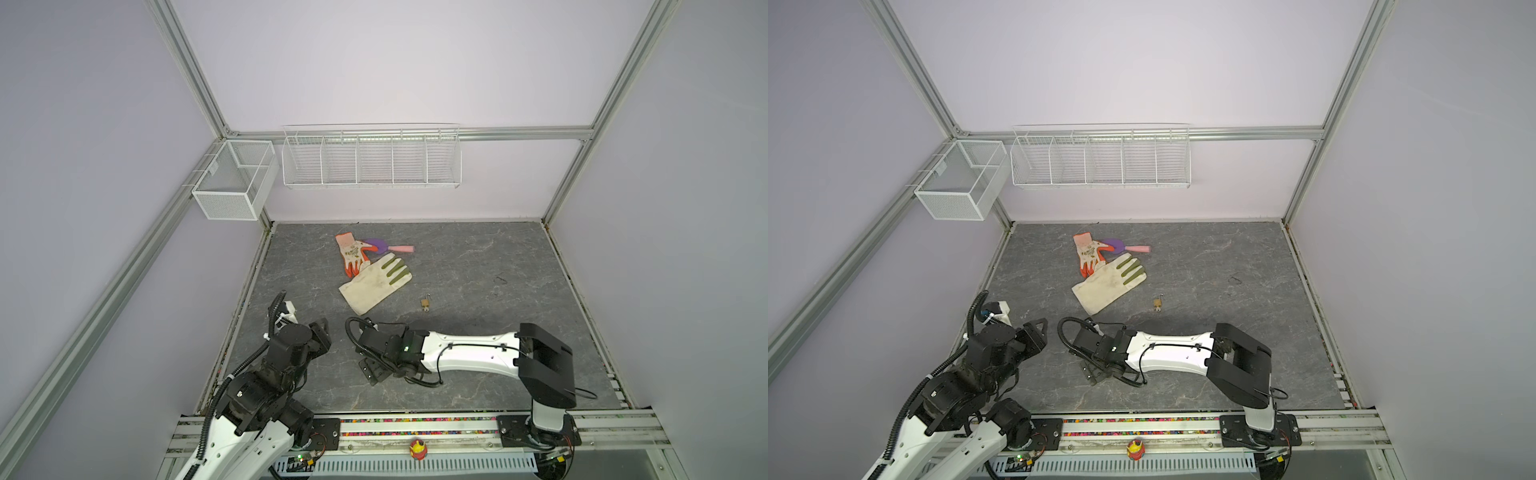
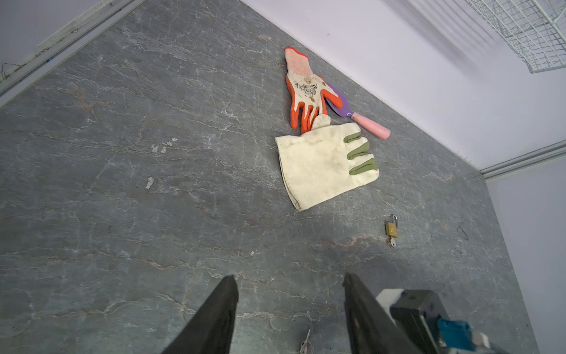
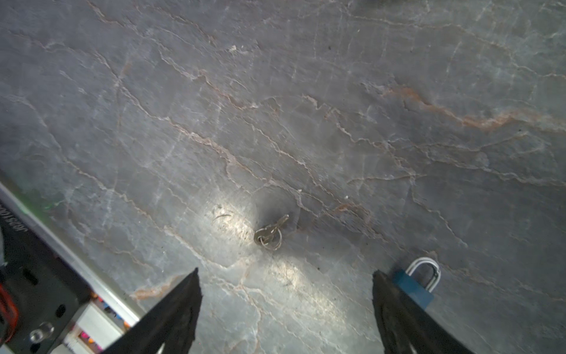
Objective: Unlock with the key
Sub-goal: 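Move the right gripper down over the small loose key while the left withdraws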
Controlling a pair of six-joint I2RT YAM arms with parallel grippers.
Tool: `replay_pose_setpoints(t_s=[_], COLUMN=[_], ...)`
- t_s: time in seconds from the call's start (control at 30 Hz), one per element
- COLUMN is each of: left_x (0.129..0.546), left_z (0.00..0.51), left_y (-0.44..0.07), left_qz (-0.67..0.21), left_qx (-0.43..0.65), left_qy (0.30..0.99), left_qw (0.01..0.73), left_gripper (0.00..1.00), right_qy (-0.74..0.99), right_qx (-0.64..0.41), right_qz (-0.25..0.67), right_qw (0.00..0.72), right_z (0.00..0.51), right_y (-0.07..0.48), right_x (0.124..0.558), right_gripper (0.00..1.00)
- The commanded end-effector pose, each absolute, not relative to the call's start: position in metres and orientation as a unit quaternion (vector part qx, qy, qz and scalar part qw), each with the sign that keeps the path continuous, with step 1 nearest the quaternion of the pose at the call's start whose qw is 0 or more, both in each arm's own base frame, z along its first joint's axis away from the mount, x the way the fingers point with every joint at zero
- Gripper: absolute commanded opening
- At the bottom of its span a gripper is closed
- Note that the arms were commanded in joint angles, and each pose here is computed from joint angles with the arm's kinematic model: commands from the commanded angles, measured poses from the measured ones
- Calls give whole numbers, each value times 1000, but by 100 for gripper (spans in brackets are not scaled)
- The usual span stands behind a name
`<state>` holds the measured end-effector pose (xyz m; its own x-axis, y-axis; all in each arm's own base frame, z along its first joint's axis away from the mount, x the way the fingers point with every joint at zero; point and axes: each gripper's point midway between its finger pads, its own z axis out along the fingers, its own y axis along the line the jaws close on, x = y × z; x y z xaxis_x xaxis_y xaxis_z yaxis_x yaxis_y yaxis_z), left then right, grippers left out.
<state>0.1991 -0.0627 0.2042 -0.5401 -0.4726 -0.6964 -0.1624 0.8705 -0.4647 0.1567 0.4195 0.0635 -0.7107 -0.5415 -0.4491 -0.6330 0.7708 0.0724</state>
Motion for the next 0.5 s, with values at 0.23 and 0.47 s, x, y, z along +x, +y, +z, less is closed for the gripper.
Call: replay_pose_setpoints(t_s=[0.23, 0.47], left_x=[200, 204], left_z=[183, 178], left_y=[-55, -54], left_qz=[-155, -149], left_qx=[-225, -241], left_qy=[864, 861], left_qw=[423, 423], left_gripper=[56, 56], right_qy=[916, 913], right_qx=[-349, -367], right_qz=[61, 46], right_qw=[189, 175], right_z=[37, 25], right_y=[414, 409], right_x=[161, 163], right_gripper=[89, 89])
